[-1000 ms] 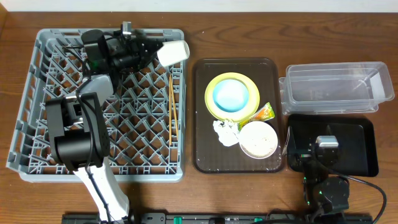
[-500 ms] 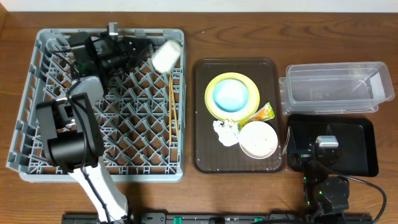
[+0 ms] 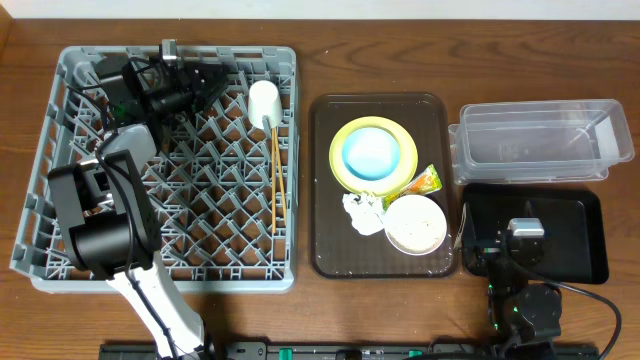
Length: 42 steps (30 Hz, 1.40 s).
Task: Sort waste into correct bins and load items into the dishwasher rack
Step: 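Move the left gripper back over the blue bowl on the tray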
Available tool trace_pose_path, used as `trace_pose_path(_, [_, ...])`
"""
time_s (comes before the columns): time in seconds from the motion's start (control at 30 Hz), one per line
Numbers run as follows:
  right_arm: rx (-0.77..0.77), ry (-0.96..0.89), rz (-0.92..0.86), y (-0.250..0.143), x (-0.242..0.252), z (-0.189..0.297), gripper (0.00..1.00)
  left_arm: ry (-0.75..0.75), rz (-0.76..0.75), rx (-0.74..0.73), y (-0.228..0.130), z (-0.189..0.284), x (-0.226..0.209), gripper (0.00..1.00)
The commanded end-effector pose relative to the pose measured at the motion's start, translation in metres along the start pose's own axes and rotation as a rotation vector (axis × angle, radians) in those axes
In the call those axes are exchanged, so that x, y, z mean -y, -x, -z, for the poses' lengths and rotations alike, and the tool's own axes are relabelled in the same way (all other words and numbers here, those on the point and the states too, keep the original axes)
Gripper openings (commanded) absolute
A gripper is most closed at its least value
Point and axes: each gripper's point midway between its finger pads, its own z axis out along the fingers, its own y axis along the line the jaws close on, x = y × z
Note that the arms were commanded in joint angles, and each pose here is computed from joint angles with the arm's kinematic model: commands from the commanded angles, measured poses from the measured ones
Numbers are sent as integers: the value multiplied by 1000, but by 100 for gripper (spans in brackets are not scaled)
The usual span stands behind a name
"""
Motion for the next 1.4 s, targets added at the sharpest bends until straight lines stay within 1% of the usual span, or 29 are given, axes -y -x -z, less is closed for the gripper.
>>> trace_pose_path(0.0, [-3,-7,4,-1,2,0,99,-36,-56,-4,-1,7,42,38])
trace_pose_path(0.1, [-3,-7,4,-1,2,0,99,-60,-133,14,-4,15,88,34])
trace_pose_path(0.2, [-3,-7,4,-1,2,0,99,-66,-187,25,-15,20,130,33])
trace_pose_path(0.27, [-3,-7,4,-1,2,0,99,-40,-219,41,-27,21,151,31])
trace_pose_path(0.33, [-3,-7,4,-1,2,0,99,37,-225,76,-40,21,158,29])
trace_pose_path(0.4, [-3,-8,4,-1,2,0,99,183,-252,122,-55,21,152,29])
trace_pose_path(0.5, [-3,-8,4,-1,2,0,99,493,-353,155,-86,22,128,31])
trace_pose_path(0.53, [-3,-7,4,-1,2,0,99,572,-399,141,-98,20,123,31])
trace_pose_path(0.6, [-3,-7,4,-1,2,0,99,696,-516,74,-128,6,115,38])
trace_pose_path(0.67, [-3,-7,4,-1,2,0,99,748,-609,0,-155,-14,111,40])
trace_pose_path(0.8, [-3,-7,4,-1,2,0,99,820,-761,-78,-201,-57,102,43])
trace_pose_path(1.0, [-3,-7,4,-1,2,0,99,807,-939,-158,-254,-123,83,45])
trace_pose_path(1.13, [-3,-7,4,-1,2,0,99,799,-981,-204,-275,-154,58,44])
trace_pose_path(1.37, [-3,-7,4,-1,2,0,99,815,-987,-256,-291,-183,12,44])
